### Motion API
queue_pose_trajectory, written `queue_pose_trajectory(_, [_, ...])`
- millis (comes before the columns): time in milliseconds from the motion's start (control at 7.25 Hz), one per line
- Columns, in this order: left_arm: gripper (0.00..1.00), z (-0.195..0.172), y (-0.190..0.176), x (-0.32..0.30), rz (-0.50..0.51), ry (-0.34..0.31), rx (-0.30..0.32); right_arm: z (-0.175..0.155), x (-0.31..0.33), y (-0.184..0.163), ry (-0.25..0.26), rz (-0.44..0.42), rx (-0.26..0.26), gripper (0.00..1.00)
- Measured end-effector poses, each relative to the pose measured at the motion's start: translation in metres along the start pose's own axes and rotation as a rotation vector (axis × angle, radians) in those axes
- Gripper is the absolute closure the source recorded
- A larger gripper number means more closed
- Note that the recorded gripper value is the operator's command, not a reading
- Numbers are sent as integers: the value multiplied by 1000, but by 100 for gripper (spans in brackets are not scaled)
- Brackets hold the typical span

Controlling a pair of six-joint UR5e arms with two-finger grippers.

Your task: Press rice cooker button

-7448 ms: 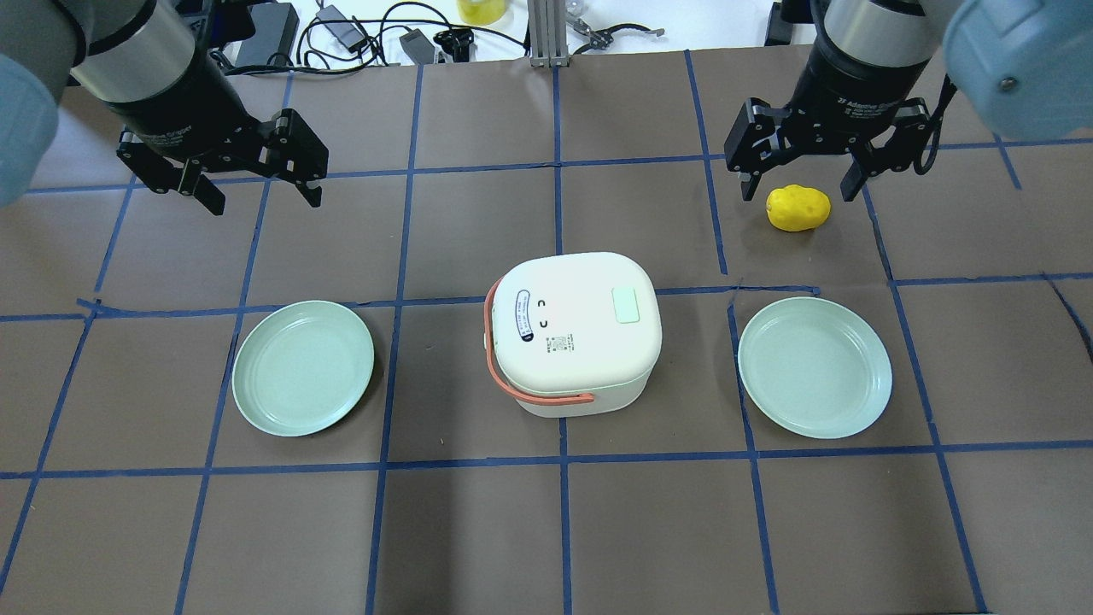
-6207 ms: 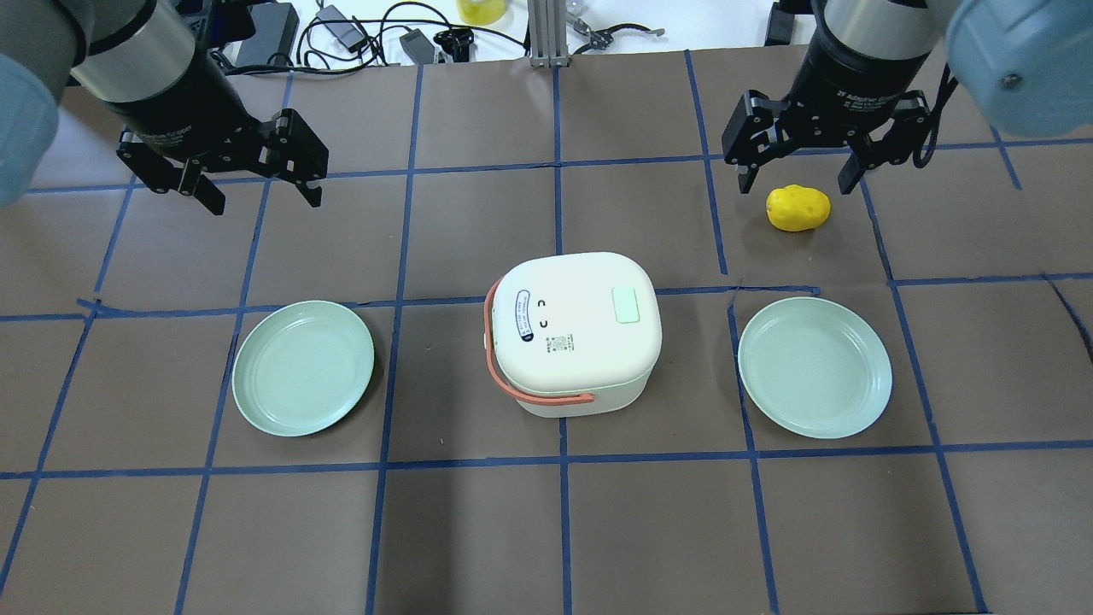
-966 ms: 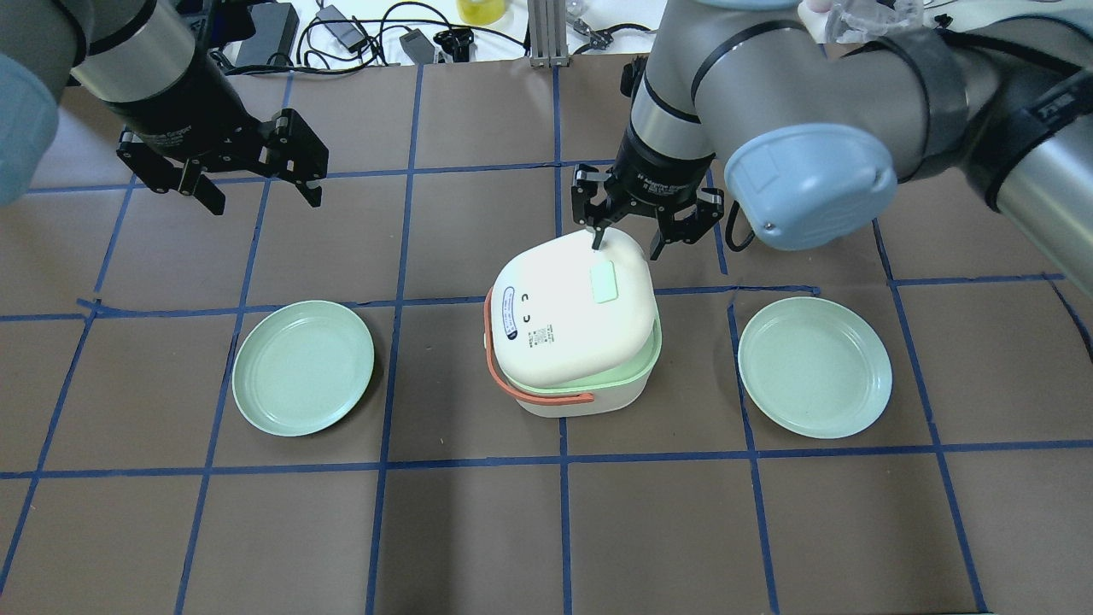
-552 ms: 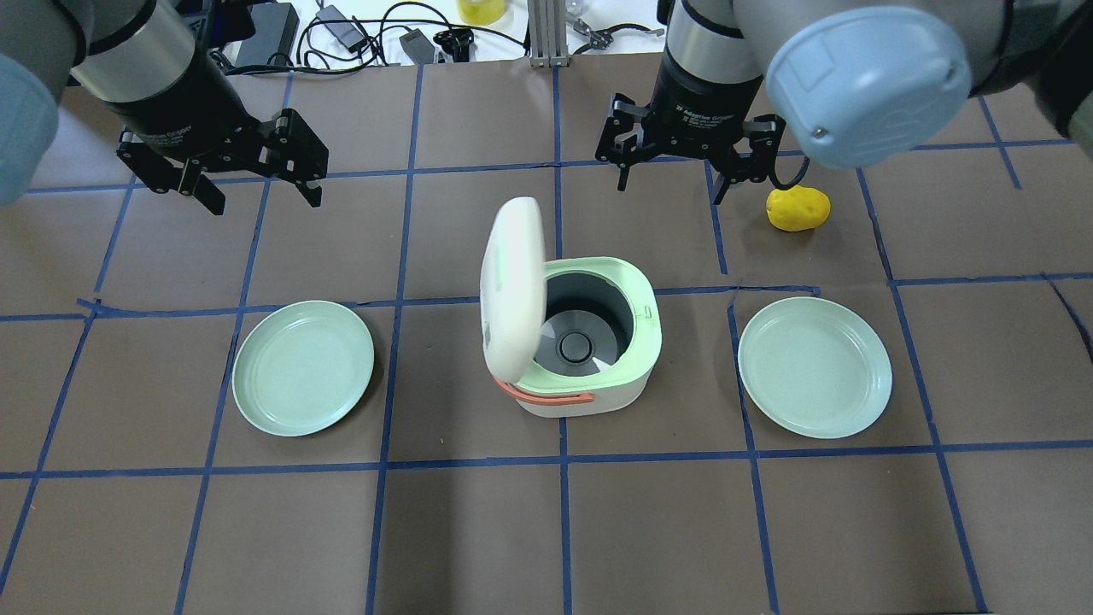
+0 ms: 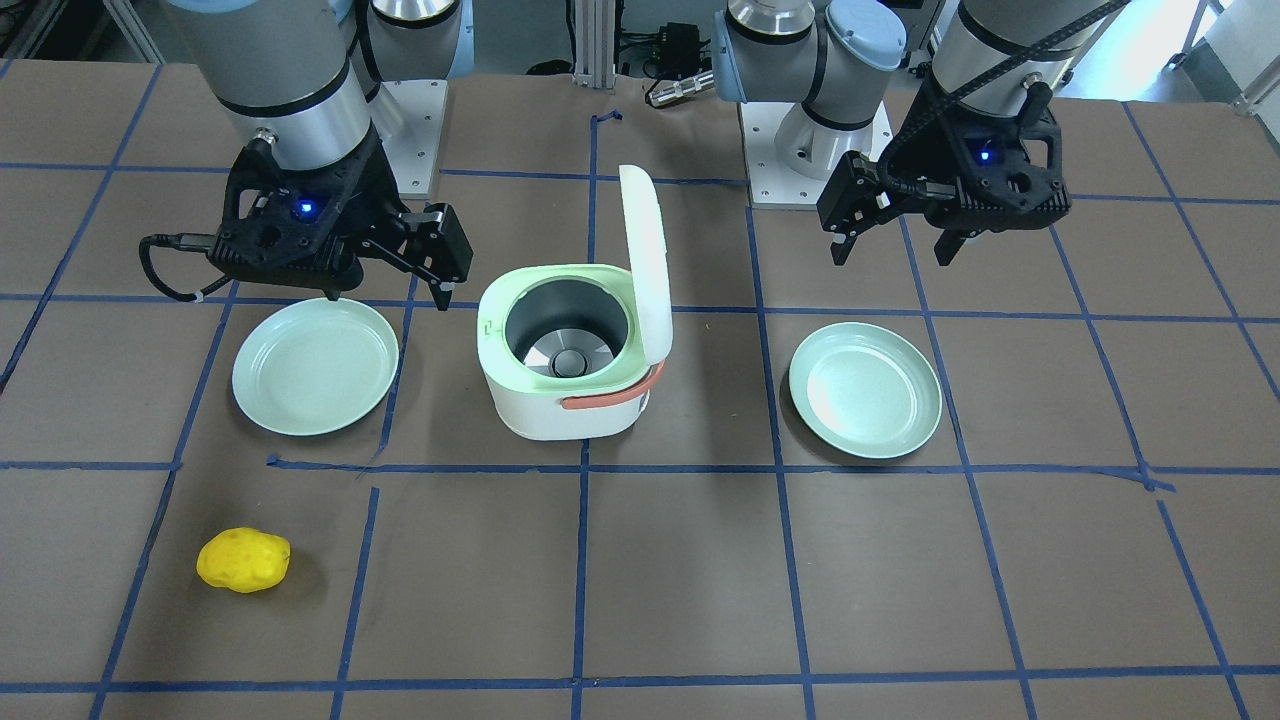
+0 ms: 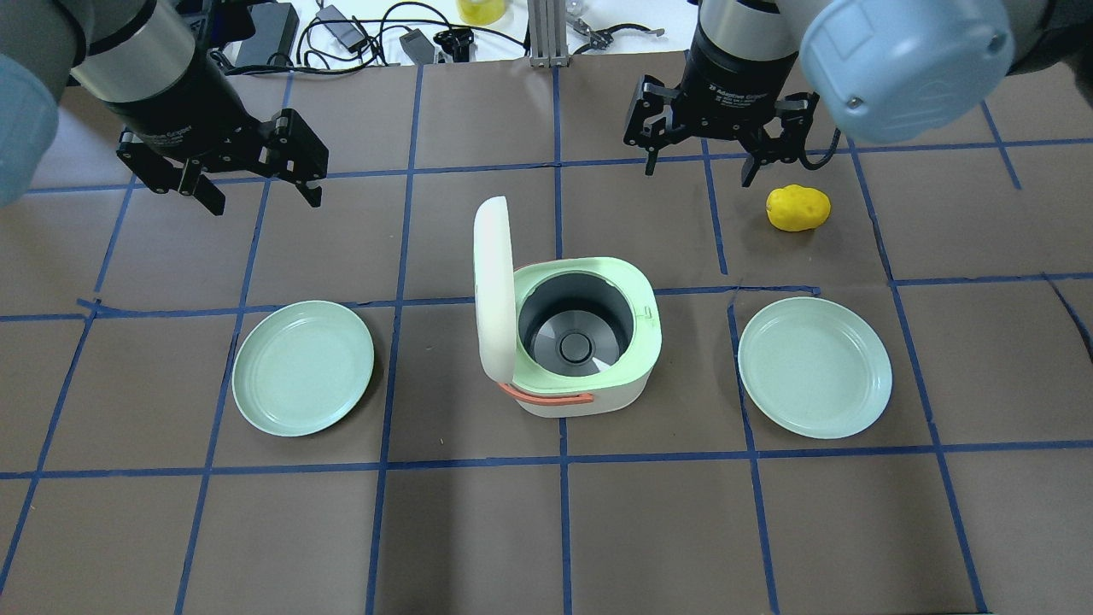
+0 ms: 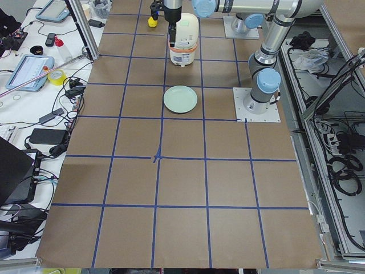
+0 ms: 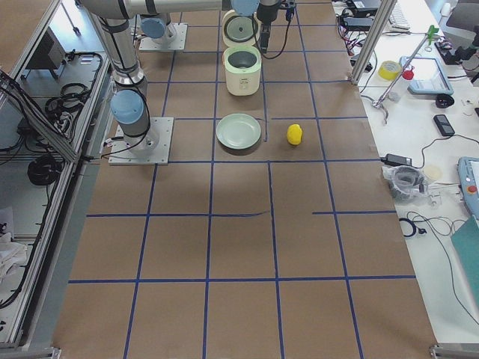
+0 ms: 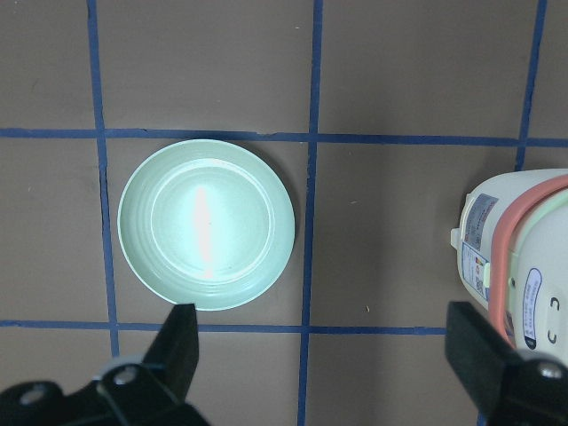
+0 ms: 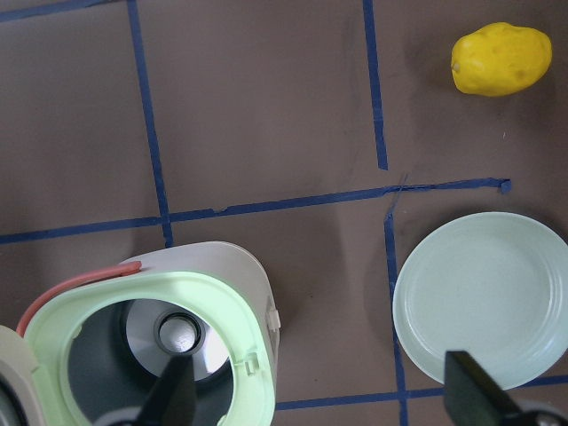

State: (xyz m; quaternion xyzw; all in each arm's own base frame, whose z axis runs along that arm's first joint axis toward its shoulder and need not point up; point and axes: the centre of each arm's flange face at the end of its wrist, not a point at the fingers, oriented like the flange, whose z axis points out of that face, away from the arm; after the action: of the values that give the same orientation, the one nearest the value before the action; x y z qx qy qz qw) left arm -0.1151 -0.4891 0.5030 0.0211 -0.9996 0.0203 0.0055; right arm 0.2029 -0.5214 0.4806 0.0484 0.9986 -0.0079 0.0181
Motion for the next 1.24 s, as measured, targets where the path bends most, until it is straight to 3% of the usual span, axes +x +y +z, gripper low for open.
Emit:
queue_pose_trajectory(276, [0, 0, 0, 0, 0, 0, 0, -6, 28, -1, 8, -59, -35, 0])
queue_pose_trajectory(690, [0, 0, 0, 0, 0, 0, 0, -15, 60, 4, 13, -68, -78, 0])
queue_pose_trajectory(1241, [0, 0, 0, 0, 0, 0, 0, -16, 63, 8, 16, -58, -98, 0])
